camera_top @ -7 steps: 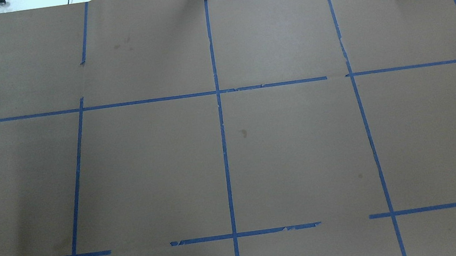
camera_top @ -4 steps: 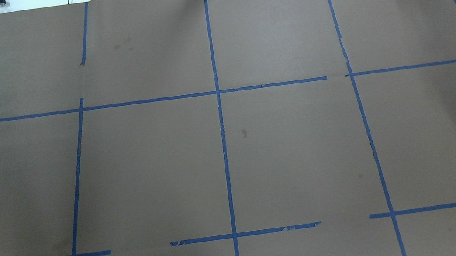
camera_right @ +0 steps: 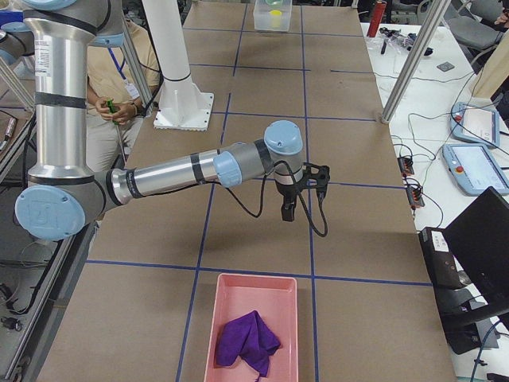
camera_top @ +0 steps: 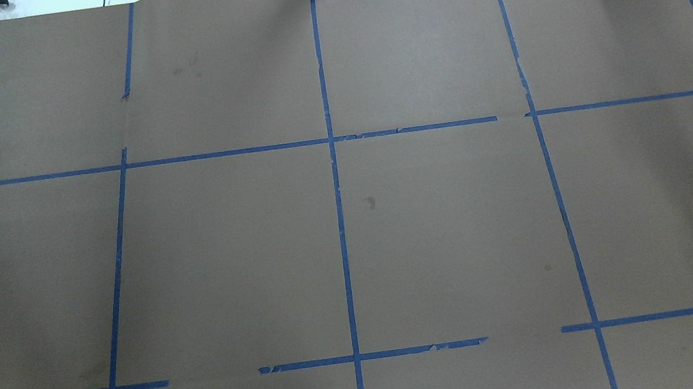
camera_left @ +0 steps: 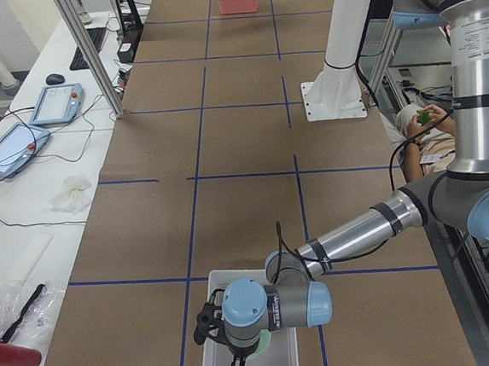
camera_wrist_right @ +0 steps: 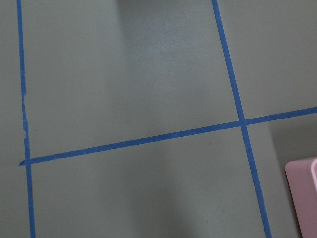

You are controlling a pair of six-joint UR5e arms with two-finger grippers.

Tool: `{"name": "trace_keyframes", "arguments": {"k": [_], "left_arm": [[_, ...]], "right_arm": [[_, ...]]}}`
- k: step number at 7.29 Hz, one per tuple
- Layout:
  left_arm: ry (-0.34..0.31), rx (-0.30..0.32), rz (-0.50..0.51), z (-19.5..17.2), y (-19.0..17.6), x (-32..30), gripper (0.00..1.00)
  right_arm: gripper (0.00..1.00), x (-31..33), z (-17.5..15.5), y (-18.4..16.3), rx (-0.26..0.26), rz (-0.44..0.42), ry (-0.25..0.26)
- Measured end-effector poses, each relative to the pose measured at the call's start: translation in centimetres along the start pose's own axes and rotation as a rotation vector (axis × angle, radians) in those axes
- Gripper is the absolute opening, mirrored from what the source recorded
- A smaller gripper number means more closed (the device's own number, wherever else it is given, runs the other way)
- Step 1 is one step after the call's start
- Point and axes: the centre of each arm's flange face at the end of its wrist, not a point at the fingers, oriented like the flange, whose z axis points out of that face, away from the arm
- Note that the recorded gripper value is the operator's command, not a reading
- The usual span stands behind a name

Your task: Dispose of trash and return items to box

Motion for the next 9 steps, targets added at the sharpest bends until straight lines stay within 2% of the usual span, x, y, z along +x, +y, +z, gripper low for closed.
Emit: {"name": "trace_keyframes", "arguments": {"k": [2, 3, 5, 7, 8, 9], "left_arm": [[-0.024, -0.009, -0.004, 0.8, 0.5, -0.7, 0.74], [-0.032, 0.011, 0.003, 0.1, -0.2, -0.4, 0.93], [-0.038, 0.120, -0.046, -4.9, -3.9, 2.3, 0.93], [0.084, 0.232, -0.116, -10.1, -8.4, 7.8, 0.93], [0.135, 0.247, -0.116, -12.2, -10.9, 12.1, 0.93], [0.151, 0.241, -0.093, -13.9, -13.1, 16.9, 0.93]], "right_arm": [[1.00, -0.2, -0.1, 0.0, 0.001, 0.001, -0.002], [1.00, -0.3, -0.1, 0.0, 0.002, 0.000, -0.002], [1.00, -0.6, -0.3, -0.1, 0.004, -0.004, -0.006], [1.00, -1.1, -0.7, 0.0, 0.009, -0.011, -0.015], [1.00, -1.3, -0.9, 0.1, 0.011, -0.014, -0.018], [1.00, -1.5, -0.9, 0.0, 0.012, -0.018, -0.018]]}}
